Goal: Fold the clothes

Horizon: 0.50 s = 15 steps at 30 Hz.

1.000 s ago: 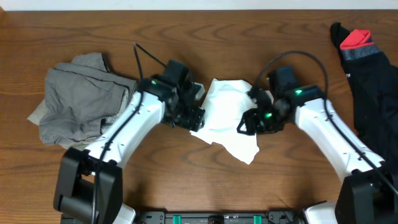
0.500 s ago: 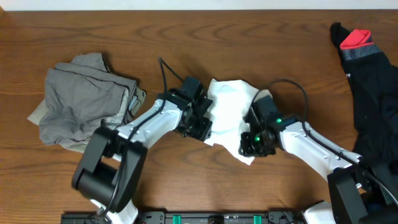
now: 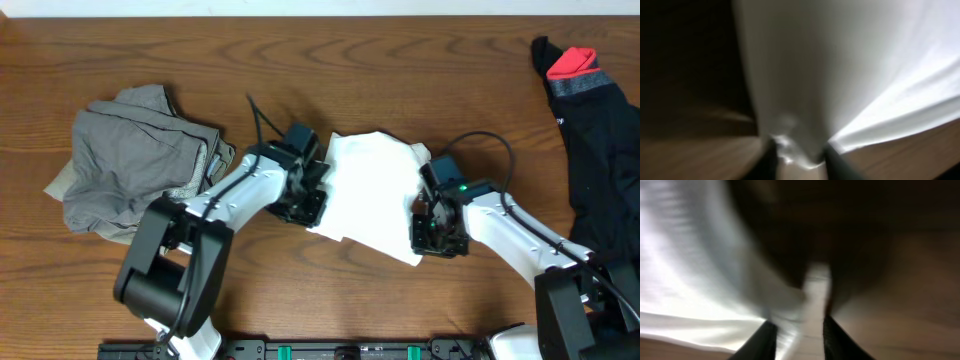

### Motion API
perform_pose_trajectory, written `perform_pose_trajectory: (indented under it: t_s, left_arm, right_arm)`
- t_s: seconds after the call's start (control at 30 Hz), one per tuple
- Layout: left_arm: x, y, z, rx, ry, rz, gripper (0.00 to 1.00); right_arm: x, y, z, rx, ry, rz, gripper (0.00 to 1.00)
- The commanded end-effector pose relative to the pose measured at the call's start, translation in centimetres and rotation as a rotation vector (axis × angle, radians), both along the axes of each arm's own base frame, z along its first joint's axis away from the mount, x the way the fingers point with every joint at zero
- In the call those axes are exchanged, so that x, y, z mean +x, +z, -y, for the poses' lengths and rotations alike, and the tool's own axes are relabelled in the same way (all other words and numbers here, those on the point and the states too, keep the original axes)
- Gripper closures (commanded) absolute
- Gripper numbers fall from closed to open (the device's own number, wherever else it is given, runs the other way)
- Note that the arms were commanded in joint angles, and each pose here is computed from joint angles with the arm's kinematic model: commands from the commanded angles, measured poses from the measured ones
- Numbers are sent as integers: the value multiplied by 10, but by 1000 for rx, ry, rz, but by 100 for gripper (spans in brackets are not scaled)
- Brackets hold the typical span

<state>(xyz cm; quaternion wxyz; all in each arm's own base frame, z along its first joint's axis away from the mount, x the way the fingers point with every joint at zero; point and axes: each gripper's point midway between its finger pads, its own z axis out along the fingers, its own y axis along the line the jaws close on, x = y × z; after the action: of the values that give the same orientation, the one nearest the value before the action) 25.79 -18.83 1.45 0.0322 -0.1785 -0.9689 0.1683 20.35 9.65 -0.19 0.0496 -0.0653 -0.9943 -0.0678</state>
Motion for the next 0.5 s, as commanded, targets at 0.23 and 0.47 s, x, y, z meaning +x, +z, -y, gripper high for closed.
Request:
perform_pose_trajectory:
  t_s: [0.23,0.47]
  left_arm:
    - [52,95,6,-104,62,315,18]
    - [82,71,33,-206,79,327,8]
  right_arm:
    - [46,62,13,53,-42,214,35]
    - [60,98,-3,174,11,362,33]
